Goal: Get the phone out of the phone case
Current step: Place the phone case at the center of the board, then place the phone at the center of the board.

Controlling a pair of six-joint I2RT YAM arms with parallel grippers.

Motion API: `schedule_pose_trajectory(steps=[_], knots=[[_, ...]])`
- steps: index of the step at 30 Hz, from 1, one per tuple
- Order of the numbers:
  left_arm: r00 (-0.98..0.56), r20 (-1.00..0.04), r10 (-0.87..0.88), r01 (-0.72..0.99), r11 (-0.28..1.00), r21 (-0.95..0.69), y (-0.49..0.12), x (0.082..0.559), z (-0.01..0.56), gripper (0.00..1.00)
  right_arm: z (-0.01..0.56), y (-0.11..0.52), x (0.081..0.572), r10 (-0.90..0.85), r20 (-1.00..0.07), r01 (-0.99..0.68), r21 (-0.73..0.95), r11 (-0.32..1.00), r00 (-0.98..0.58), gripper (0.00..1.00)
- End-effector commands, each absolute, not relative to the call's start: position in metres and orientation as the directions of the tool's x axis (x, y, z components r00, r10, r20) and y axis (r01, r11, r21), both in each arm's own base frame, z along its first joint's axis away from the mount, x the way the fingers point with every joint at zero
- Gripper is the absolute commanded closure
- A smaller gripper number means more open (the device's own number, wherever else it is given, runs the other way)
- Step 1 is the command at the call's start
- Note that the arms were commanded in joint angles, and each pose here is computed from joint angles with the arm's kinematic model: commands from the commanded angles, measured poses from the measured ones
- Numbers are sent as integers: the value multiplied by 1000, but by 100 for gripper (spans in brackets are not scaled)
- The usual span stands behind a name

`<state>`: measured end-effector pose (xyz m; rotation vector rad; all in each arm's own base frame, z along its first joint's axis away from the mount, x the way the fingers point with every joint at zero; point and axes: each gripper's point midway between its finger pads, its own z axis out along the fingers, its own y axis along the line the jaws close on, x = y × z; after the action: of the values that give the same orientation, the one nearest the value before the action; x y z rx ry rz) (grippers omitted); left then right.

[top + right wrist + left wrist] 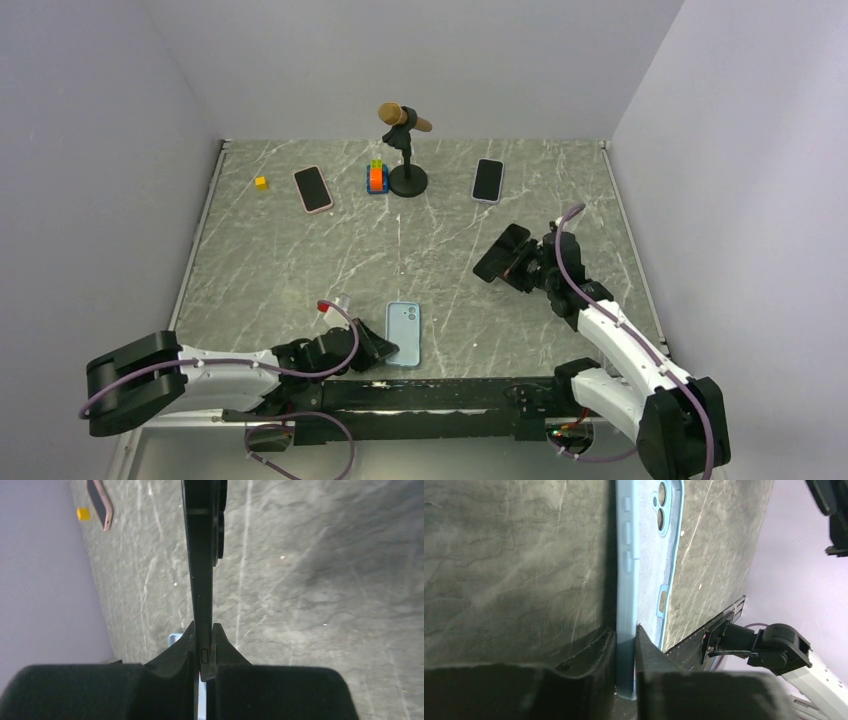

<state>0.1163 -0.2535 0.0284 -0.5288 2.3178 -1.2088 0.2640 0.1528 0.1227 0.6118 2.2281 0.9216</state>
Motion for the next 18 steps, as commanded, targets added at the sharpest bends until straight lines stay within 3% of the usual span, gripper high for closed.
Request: schedule_pose_trajectory(steps=[1, 4, 9, 12, 18], knots=[[-781, -177, -599, -232, 541, -808, -248, 120, 29, 67, 144, 135, 288, 724, -418, 179, 787, 591, -549, 100], [-781, -202, -592, -234, 576, -783, -244, 121, 36, 41, 135, 115, 295, 789, -385, 267, 792, 548, -478, 100], [-788, -215, -576, -247, 617, -747, -244, 120, 43, 17, 106, 57, 318, 914, -340, 529, 745, 406, -222, 100], [-789, -235, -567, -268, 663, -698, -239, 119, 41, 1, 100, 24, 339, 948, -315, 574, 770, 278, -36, 100], [-757, -366, -542, -227, 743, -629, -220, 131, 51, 1, 89, -24, 378, 937, -268, 576, 812, 93, 227, 100]])
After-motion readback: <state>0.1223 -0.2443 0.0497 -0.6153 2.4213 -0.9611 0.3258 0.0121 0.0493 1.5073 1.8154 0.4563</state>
